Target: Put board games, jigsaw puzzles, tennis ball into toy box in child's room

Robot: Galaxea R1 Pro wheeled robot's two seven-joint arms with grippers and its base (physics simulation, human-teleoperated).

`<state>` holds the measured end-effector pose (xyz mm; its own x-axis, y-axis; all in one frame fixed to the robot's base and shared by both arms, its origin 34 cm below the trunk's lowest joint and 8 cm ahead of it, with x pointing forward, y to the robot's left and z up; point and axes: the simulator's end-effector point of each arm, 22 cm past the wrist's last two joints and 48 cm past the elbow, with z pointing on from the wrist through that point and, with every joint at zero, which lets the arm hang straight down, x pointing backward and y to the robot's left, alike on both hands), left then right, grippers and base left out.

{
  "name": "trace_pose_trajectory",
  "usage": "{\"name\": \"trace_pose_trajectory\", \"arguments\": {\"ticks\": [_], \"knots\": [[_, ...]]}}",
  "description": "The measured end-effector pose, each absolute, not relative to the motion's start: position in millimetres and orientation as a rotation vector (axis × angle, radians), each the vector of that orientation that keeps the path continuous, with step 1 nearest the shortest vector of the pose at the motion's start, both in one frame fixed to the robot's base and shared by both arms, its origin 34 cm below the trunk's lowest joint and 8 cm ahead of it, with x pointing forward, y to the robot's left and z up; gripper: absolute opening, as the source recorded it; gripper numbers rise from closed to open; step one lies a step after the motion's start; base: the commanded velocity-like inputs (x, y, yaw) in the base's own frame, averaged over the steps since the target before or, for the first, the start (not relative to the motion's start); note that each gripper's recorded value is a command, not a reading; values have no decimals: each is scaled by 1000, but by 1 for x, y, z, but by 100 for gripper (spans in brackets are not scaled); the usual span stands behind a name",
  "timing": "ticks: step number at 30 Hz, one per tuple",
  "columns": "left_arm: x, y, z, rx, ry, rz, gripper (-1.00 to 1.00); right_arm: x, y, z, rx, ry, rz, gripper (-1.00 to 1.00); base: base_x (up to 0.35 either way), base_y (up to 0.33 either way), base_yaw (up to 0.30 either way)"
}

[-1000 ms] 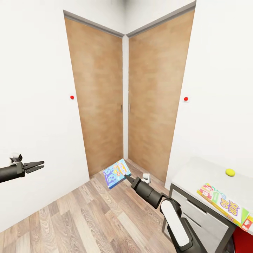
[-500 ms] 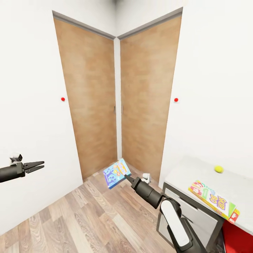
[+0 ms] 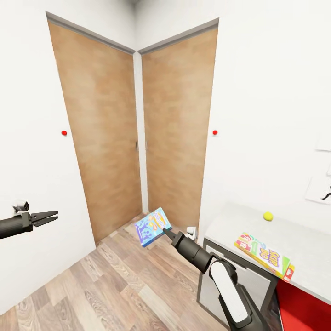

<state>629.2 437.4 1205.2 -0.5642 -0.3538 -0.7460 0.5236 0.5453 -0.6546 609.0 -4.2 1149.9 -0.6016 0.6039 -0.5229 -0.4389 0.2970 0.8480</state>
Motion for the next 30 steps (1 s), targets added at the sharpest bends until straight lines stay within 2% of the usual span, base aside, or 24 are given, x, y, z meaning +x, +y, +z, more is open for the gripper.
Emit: {"name": "trace_pose_trajectory", "arguments": {"ticks": [13,30], "knots": [[629,437,1206,141,1835,-1163,100,609,-4,1153,148,1664,1463,-100,3,24,-31],[626,437,1213,148,1823,-1160,100,607,-5,1158,140,1656,1459,-100,103,189,-231]]}}
